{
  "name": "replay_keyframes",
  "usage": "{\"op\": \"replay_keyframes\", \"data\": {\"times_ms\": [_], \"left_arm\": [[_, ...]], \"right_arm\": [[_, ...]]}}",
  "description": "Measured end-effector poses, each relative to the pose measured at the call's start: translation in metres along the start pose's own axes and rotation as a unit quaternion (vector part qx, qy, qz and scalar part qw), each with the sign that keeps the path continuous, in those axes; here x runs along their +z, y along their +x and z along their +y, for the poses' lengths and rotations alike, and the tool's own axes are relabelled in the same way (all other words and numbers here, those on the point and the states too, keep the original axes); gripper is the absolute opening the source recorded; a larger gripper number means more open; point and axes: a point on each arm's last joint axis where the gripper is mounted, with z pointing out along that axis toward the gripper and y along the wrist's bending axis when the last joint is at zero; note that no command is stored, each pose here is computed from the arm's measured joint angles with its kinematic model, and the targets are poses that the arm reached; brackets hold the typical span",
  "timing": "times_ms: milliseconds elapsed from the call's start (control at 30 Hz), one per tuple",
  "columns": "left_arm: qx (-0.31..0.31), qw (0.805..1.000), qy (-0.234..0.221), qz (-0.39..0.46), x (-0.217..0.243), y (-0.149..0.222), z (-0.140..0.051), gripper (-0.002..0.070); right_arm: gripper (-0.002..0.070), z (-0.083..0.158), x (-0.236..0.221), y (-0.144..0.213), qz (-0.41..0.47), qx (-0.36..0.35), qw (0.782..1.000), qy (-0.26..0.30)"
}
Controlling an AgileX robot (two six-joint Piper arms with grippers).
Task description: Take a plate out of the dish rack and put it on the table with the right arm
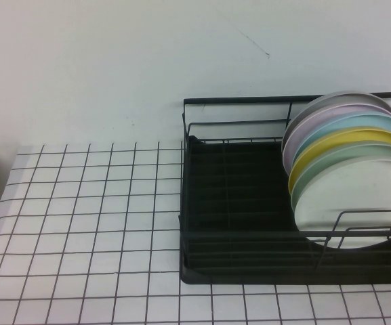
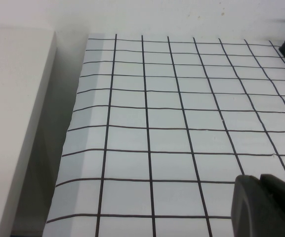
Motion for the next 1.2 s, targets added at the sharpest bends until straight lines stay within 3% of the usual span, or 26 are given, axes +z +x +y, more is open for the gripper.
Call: {"op": "replay_keyframes", "data": {"times_ms": [233,333,400,600,767,833,933,1033,1133,1200], "left_arm": [[0.000,1.000,0.000,-0.001,0.000,0.000,0.000,-0.0003],[0.000,1.000,0.000,-0.001,0.000,0.000,0.000,-0.0003],[0.000,1.000,0.000,-0.001,0.000,0.000,0.000,-0.0003],[0.000,1.000,0.000,-0.001,0.000,0.000,0.000,-0.0003],[0.000,1.000,0.000,-0.001,0.000,0.000,0.000,-0.0003],[0.000,1.000,0.000,-0.001,0.000,0.000,0.000,-0.0003],[0.000,1.000,0.000,-0.001,0.000,0.000,0.000,-0.0003],[0.000,1.000,0.000,-0.001,0.000,0.000,0.000,-0.0003],[0.000,1.000,0.000,-0.001,0.000,0.000,0.000,-0.0003],[0.000,1.000,0.000,-0.001,0.000,0.000,0.000,-0.0003]], "right_arm": [[-0.0002,0.009,-0.002,-0.010,-0.014,-0.015,1.000,-0.015],[-0.0002,0.036,-0.008,-0.042,-0.025,-0.099,0.994,-0.031],[-0.0002,0.057,-0.009,-0.067,-0.012,-0.193,0.980,-0.036],[-0.0002,0.098,0.014,-0.129,0.114,-0.419,0.900,-0.034],[0.0017,0.112,0.051,-0.162,0.215,-0.527,0.819,-0.072],[0.0080,0.112,0.068,-0.169,0.241,-0.554,0.792,-0.090],[0.0266,0.107,0.097,-0.175,0.280,-0.580,0.756,-0.116],[0.0402,0.097,0.122,-0.173,0.309,-0.606,0.720,-0.139],[0.0453,0.086,0.142,-0.168,0.326,-0.634,0.682,-0.161],[0.0464,0.080,0.151,-0.166,0.329,-0.644,0.671,-0.161]]}}
